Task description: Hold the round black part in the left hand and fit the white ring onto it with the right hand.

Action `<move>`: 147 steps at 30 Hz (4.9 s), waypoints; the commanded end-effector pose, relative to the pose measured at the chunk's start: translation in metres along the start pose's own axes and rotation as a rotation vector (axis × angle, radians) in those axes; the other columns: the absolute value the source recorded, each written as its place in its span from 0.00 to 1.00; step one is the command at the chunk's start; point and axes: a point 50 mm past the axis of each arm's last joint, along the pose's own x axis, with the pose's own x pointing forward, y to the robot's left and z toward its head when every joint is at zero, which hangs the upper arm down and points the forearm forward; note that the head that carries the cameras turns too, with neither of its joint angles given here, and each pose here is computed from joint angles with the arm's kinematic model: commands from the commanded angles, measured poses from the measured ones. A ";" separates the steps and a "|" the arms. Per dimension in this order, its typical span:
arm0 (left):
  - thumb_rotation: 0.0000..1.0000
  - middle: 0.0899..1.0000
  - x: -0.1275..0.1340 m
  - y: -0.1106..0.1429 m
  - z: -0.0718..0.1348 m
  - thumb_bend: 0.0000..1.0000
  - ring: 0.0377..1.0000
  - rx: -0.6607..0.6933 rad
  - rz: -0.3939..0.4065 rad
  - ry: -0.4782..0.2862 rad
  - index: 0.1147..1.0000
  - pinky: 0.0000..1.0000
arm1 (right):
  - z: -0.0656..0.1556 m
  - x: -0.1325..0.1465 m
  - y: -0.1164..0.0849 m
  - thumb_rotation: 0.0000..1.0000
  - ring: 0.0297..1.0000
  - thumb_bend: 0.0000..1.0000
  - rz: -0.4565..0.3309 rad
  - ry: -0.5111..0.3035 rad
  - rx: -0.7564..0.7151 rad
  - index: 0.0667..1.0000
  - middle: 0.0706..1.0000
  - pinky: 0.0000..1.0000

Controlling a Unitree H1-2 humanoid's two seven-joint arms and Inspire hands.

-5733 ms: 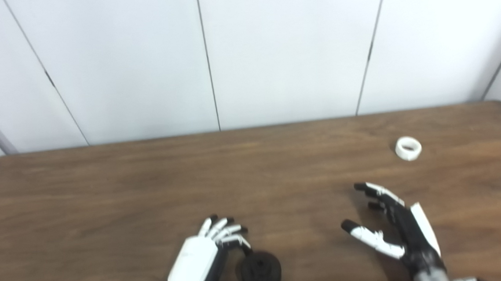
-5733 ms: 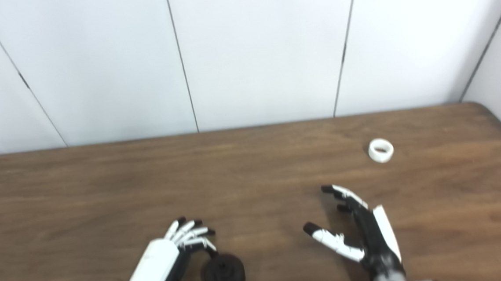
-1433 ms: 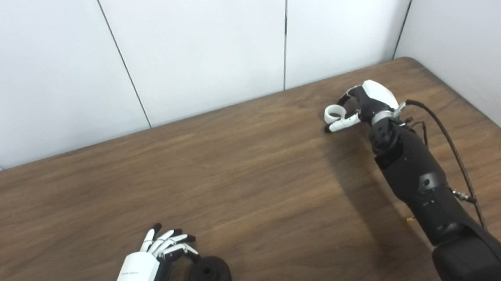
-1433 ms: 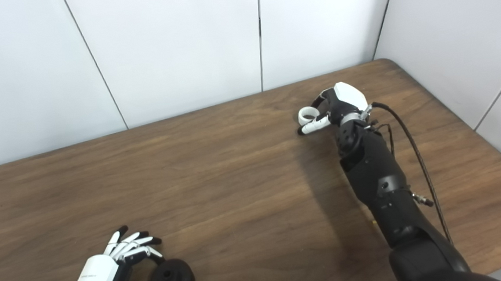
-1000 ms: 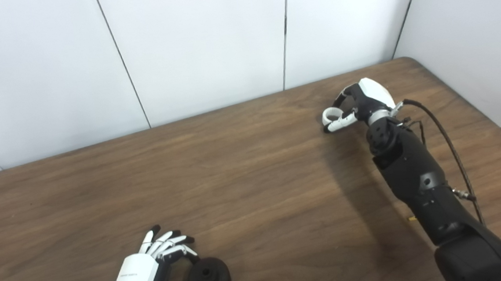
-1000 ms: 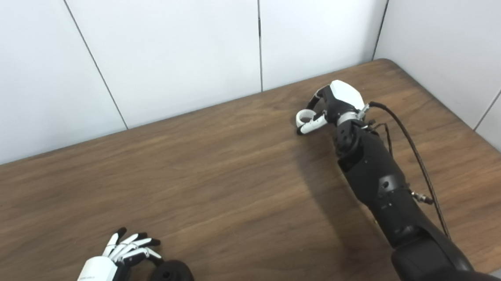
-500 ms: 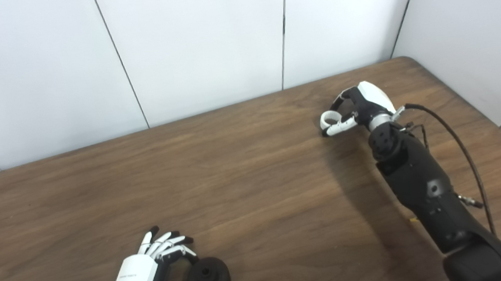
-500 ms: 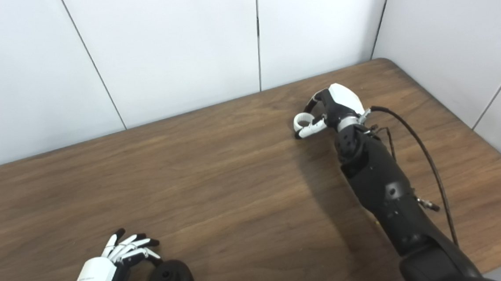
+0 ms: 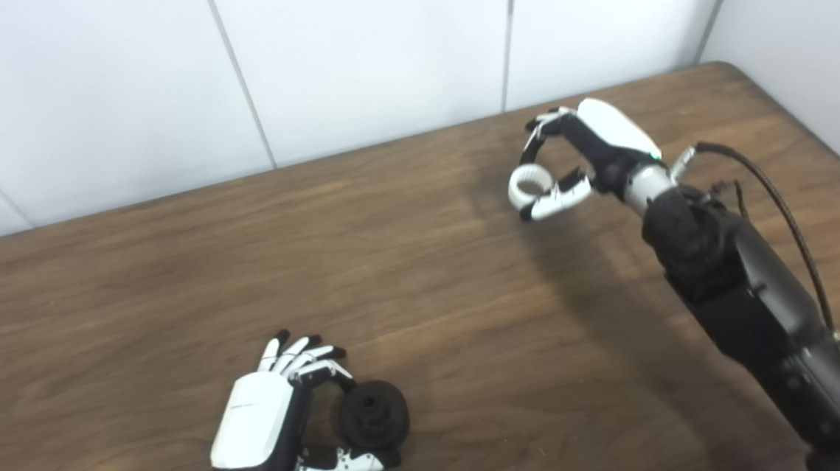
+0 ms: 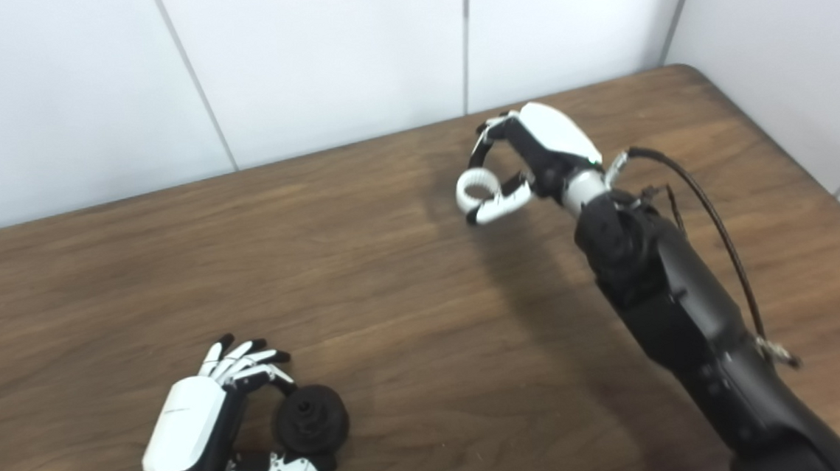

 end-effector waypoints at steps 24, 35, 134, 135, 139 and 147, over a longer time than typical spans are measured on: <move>0.06 0.77 0.019 -0.014 0.027 0.52 0.90 0.061 -0.044 0.011 0.42 1.00 | 0.084 -0.085 0.032 0.14 1.00 0.52 0.194 -0.331 0.066 0.45 0.88 1.00; 0.06 0.76 0.022 -0.012 0.029 0.52 0.91 0.061 -0.048 0.012 0.42 1.00 | 0.107 -0.087 0.046 0.14 1.00 0.52 0.243 -0.418 0.068 0.45 0.88 1.00; 0.05 0.75 0.026 -0.004 0.044 0.52 0.90 0.060 -0.043 0.001 0.42 1.00 | 0.114 -0.064 0.073 0.14 1.00 0.52 0.283 -0.385 0.032 0.45 0.88 1.00; 0.05 0.76 0.026 -0.004 0.044 0.52 0.90 0.061 -0.043 0.000 0.42 1.00 | 0.114 -0.063 0.073 0.14 1.00 0.52 0.284 -0.384 0.031 0.45 0.88 1.00; 0.06 0.75 0.026 -0.004 0.044 0.52 0.90 0.069 -0.042 -0.002 0.42 1.00 | 0.114 -0.063 0.075 0.14 1.00 0.52 0.287 -0.380 0.029 0.45 0.88 1.00; 0.06 0.75 0.027 -0.004 0.044 0.52 0.90 0.070 -0.042 -0.002 0.42 1.00 | 0.114 -0.064 0.077 0.14 1.00 0.52 0.292 -0.383 0.028 0.45 0.87 1.00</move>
